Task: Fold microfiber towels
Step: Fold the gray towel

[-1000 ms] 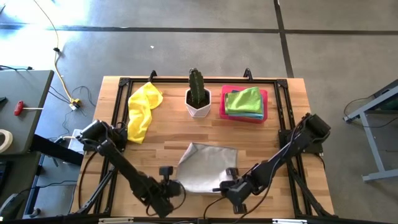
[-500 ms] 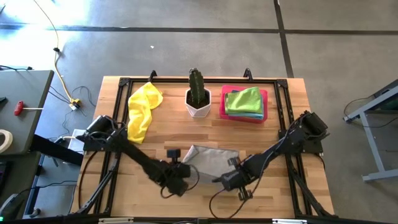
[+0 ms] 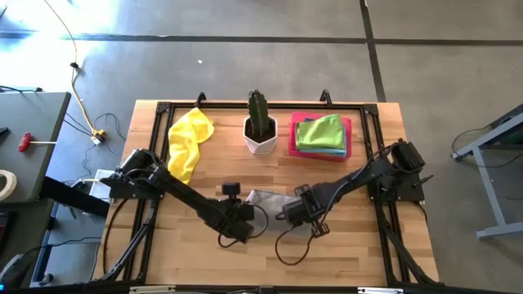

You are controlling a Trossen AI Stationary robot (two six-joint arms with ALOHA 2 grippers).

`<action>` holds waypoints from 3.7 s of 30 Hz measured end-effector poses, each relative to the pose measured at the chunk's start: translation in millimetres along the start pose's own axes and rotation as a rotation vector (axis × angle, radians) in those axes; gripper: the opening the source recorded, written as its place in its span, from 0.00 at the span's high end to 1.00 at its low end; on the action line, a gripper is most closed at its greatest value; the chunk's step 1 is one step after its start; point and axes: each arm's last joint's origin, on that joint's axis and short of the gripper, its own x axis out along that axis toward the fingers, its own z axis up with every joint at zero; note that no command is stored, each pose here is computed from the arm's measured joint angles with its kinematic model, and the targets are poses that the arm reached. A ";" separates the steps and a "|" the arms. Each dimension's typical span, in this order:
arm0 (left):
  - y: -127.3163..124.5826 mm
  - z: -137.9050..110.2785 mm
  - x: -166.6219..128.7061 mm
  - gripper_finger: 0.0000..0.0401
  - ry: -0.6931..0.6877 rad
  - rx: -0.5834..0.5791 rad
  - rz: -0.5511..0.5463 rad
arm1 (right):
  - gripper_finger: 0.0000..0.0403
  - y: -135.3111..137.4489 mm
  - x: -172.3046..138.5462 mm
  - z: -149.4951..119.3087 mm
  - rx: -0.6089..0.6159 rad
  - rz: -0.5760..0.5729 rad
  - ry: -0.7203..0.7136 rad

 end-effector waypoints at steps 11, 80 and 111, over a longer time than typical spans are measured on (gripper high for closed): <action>16.0 -5.4 23.5 1.00 0.063 -0.034 0.038 | 0.99 -22.3 11.7 -9.0 0.041 -0.098 0.030; 59.3 6.8 50.1 1.00 0.025 -0.143 0.260 | 0.74 -9.2 26.9 25.7 0.159 -0.286 -0.263; 67.5 8.0 55.0 0.71 0.061 -0.037 0.255 | 0.74 18.2 23.0 15.1 0.227 -0.267 -0.210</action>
